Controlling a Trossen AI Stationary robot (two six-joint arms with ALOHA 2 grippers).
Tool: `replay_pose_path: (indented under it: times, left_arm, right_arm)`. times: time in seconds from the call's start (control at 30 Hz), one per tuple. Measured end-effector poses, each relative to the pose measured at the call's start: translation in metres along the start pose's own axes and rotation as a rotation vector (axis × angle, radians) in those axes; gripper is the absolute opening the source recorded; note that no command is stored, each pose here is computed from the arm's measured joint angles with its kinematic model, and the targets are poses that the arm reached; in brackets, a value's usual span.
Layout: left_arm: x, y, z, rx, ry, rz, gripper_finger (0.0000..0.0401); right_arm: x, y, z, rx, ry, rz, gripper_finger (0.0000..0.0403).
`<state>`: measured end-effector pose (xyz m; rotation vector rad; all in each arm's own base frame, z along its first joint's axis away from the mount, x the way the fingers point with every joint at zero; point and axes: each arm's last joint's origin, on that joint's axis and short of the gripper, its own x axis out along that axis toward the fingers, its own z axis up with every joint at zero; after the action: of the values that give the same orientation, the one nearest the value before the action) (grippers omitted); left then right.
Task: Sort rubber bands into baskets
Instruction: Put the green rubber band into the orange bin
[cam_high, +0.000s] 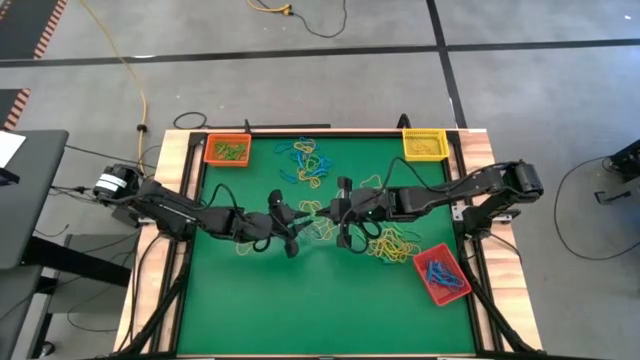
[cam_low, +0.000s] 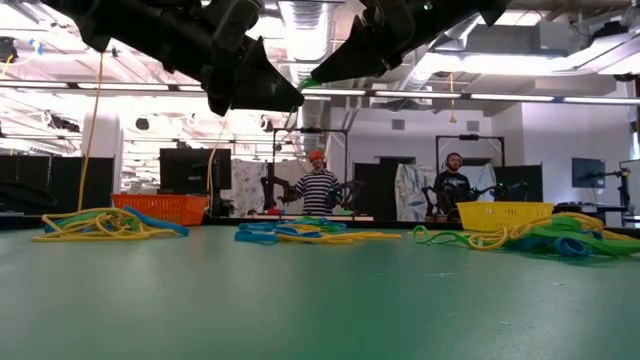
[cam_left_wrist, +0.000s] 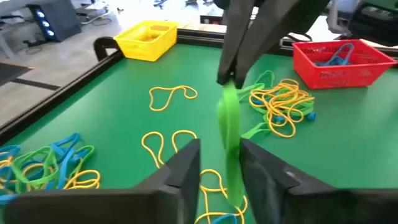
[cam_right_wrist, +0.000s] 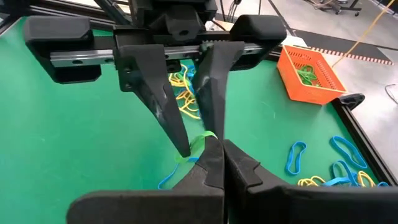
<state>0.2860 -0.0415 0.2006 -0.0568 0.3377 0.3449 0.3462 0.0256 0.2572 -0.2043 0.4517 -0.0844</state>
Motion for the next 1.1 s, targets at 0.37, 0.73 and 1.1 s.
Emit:
replay_pose_path:
  times: [0.37, 0.73, 1.1]
  left_arm:
    - [0.001, -0.001, 0.003, 0.083, -0.017, -0.065, 0.0002]
    - [-0.009, 0.010, 0.008, 0.177, 0.082, 0.031, 0.0000]
    - [-0.046, 0.090, 0.034, 0.158, 0.189, 0.385, 0.0000]
  right_arm:
    - [0.000, 0.000, 0.000, 0.000, 0.001, 0.001, 0.0017]
    - [0.000, 0.000, -0.005, 0.029, 0.058, -0.066, 0.0090]
    - [-0.002, 0.000, -0.018, 0.055, 0.185, -0.136, 0.0203]
